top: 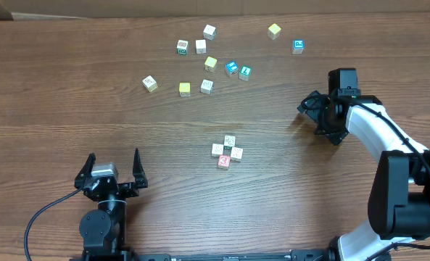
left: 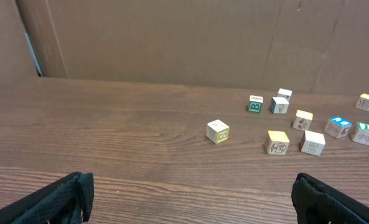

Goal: Form a circle

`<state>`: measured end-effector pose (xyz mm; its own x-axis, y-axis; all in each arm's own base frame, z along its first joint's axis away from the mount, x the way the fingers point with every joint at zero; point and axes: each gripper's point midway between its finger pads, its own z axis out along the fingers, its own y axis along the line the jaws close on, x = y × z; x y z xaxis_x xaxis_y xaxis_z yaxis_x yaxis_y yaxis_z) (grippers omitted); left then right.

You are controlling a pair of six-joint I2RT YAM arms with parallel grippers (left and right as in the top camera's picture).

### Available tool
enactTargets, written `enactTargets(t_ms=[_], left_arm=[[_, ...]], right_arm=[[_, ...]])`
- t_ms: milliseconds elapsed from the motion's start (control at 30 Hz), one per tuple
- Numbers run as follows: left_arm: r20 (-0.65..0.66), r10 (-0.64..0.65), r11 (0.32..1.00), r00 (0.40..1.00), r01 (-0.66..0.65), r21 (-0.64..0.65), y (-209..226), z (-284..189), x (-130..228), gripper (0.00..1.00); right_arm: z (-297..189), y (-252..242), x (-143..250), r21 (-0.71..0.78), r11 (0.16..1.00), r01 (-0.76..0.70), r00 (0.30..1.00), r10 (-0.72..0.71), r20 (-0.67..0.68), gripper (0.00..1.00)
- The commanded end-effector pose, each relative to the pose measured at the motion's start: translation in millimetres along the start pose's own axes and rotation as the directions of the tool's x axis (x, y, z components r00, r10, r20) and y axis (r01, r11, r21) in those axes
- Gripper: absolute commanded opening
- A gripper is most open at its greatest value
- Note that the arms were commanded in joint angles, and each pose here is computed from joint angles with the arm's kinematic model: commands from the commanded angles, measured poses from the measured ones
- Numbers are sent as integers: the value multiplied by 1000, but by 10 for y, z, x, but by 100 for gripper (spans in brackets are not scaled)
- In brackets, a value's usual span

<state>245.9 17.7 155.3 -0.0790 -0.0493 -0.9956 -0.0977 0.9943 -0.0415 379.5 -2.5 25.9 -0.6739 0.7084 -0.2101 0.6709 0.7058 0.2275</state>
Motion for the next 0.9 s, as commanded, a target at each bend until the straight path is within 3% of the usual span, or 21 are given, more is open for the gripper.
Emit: enactTargets(t_ms=[0,867], left_arm=[[13,17,1000,1000,-17,10,-12,-6,-20,100],[11,17,1000,1000,-18,10,-13,-6,-18,100]], right_arm=[[19,-21,-1,4,1000,-5,1000,5,1,100],[18,-42,-23,5,1000,-13,1000,13,3,100]])
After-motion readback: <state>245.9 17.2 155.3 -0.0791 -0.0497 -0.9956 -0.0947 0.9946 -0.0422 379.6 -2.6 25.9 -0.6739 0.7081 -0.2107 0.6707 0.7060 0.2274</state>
